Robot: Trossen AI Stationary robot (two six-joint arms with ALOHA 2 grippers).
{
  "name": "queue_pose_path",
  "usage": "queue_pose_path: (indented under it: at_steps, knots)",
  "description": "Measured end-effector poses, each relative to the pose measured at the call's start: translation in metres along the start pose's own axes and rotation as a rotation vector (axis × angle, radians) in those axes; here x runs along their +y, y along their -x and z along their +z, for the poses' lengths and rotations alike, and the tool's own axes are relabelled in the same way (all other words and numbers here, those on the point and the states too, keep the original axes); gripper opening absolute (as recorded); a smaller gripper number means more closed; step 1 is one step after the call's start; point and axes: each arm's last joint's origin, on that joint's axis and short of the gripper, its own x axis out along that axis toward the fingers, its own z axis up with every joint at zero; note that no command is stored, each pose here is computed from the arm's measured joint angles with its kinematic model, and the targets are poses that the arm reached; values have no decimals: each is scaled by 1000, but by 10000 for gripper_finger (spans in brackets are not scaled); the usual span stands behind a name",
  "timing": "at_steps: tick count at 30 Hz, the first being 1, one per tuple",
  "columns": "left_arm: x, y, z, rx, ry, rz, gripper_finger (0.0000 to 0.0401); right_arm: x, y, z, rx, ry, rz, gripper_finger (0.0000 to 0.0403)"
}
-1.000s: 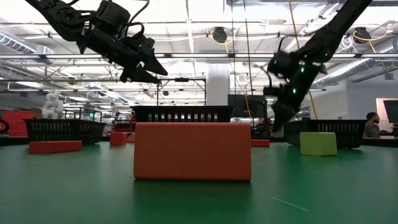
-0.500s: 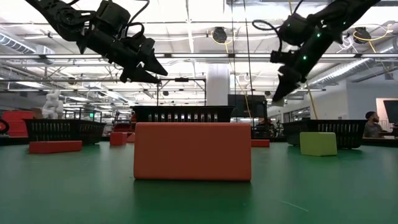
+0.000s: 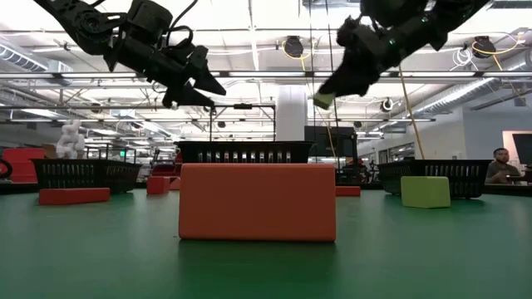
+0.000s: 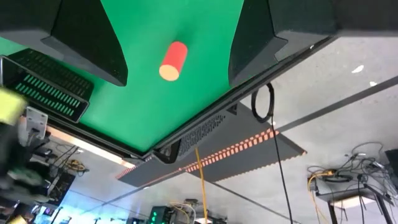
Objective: Sort & place blocks by color
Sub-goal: Put the light green block into the middle black basket
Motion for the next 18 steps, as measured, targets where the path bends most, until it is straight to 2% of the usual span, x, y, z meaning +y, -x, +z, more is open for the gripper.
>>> queue_pose_path:
  at_steps: [7, 13, 18]
  knots:
    - [-2, 0, 1, -8, 13, -6, 282, 49, -40, -15, 35, 79, 162, 125]
    - [-7, 0, 0, -11, 6, -27, 282, 88, -63, -23, -47, 91, 278, 125]
    - [-10, 0, -2, 9, -4, -36, 282, 110, -78, -33, -6, 114, 279, 125]
